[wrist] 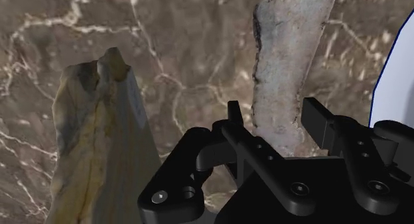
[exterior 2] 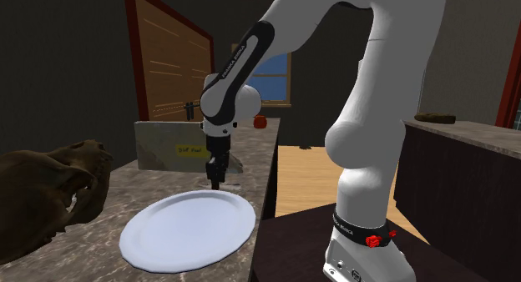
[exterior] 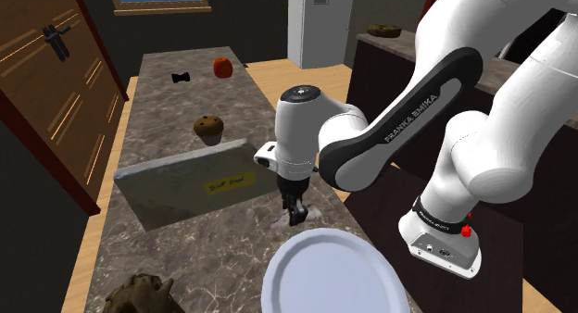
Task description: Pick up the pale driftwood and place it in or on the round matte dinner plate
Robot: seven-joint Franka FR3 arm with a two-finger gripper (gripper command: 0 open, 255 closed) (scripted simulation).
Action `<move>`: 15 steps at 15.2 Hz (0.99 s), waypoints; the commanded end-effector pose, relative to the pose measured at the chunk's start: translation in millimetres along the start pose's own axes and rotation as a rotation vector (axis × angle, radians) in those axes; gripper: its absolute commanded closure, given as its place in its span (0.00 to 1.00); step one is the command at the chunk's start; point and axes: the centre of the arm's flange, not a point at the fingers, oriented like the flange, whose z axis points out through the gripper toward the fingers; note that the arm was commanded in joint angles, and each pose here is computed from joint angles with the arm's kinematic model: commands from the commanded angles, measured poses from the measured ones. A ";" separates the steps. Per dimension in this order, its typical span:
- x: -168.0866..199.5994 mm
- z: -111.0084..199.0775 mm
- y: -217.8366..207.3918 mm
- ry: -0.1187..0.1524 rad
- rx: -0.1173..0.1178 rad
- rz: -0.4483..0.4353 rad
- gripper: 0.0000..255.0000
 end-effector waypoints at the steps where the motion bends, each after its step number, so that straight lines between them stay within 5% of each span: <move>1: -0.8 6.6 -5.9 -0.014 0.009 -0.011 1.00; 15: 0.4 -53.1 -5.6 -0.014 0.008 -0.011 1.00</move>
